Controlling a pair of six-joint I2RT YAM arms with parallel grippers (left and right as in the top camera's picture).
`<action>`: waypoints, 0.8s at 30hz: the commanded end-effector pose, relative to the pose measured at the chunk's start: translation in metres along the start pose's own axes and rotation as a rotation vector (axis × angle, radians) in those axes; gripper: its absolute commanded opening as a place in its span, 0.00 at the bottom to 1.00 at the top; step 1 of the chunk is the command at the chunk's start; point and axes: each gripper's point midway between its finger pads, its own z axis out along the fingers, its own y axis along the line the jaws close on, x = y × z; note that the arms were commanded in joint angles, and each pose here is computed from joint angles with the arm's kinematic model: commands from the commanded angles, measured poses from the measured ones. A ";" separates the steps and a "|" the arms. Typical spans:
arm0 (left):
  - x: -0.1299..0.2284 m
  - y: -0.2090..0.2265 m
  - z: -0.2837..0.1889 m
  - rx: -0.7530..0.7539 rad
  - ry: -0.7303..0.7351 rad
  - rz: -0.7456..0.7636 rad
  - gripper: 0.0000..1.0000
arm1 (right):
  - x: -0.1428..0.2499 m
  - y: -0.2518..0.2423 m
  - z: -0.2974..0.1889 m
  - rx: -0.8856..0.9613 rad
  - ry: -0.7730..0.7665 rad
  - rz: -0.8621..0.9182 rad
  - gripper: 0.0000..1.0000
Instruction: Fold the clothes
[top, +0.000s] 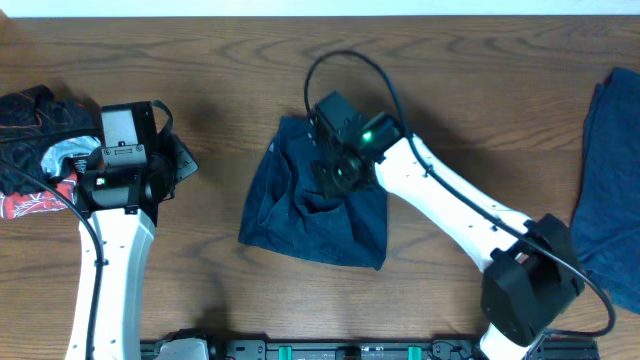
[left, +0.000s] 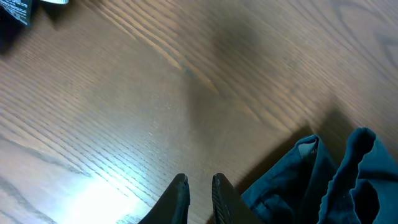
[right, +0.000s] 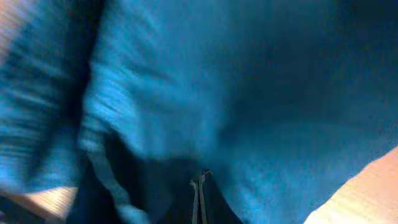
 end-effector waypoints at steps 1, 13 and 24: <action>-0.005 0.002 -0.005 -0.004 -0.027 0.007 0.17 | 0.014 -0.005 0.009 0.004 0.038 0.025 0.01; -0.007 0.001 -0.005 0.000 -0.035 0.007 0.17 | 0.051 0.100 0.020 -0.163 0.052 -0.213 0.01; -0.007 0.001 -0.005 0.000 -0.034 0.007 0.24 | 0.001 0.060 -0.008 -0.012 -0.088 -0.183 0.01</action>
